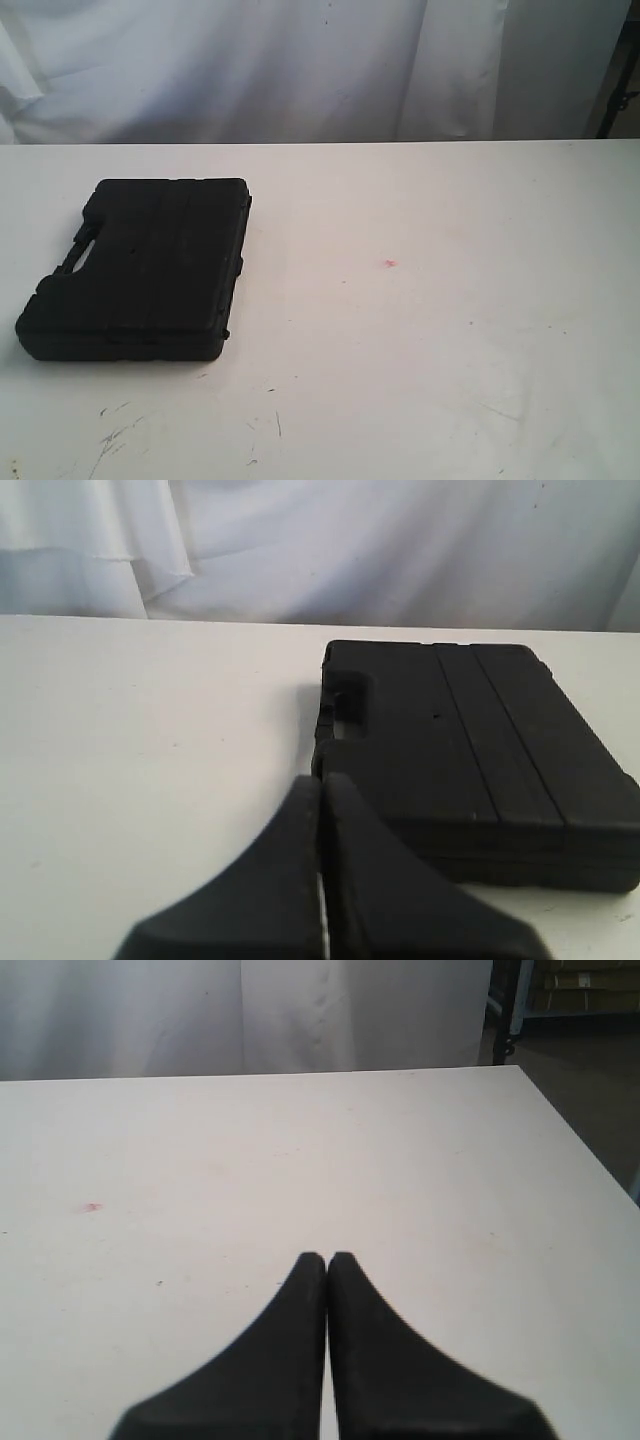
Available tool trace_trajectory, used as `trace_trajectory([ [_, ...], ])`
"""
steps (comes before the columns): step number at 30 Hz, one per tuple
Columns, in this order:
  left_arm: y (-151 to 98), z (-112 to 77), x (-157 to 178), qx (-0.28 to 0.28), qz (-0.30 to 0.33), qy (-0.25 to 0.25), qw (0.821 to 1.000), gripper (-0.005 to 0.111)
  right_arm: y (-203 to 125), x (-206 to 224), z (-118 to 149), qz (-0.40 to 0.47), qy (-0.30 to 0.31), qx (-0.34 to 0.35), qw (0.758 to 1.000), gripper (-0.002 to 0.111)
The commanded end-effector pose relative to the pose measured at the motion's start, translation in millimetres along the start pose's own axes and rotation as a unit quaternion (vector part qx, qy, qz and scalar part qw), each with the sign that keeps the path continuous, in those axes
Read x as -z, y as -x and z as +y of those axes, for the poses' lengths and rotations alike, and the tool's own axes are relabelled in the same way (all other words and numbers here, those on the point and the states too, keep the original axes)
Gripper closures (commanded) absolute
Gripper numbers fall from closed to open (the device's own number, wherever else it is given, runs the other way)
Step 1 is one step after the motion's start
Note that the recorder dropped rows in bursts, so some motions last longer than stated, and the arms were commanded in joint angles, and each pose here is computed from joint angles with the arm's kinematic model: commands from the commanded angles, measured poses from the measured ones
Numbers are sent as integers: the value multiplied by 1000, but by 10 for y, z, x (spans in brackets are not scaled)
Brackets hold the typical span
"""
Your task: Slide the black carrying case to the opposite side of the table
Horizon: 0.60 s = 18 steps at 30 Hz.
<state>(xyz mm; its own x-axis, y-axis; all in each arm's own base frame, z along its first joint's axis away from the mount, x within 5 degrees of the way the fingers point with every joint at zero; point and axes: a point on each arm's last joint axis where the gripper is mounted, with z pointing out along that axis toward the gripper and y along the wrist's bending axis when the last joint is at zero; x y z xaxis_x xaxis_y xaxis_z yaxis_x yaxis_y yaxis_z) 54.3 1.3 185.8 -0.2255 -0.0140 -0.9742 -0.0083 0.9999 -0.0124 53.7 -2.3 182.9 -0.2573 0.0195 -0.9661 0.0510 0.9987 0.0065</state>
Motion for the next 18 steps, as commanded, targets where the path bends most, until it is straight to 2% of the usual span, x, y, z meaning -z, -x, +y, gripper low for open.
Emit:
trace_trajectory([
  [1, -2, -2, -1, 9, -5, -1, 1000, 107, -8, 0, -1, -2, -2, 0, 1000, 108],
  [6, -8, -14, -1, 51, -1, -8, 999, 107, -8, 0, -1, -2, -2, 0, 1000, 108],
  [18, -9, -14, -1, 52, -1, -8, 999, 107, -8, 0, -1, -2, -2, 0, 1000, 108],
])
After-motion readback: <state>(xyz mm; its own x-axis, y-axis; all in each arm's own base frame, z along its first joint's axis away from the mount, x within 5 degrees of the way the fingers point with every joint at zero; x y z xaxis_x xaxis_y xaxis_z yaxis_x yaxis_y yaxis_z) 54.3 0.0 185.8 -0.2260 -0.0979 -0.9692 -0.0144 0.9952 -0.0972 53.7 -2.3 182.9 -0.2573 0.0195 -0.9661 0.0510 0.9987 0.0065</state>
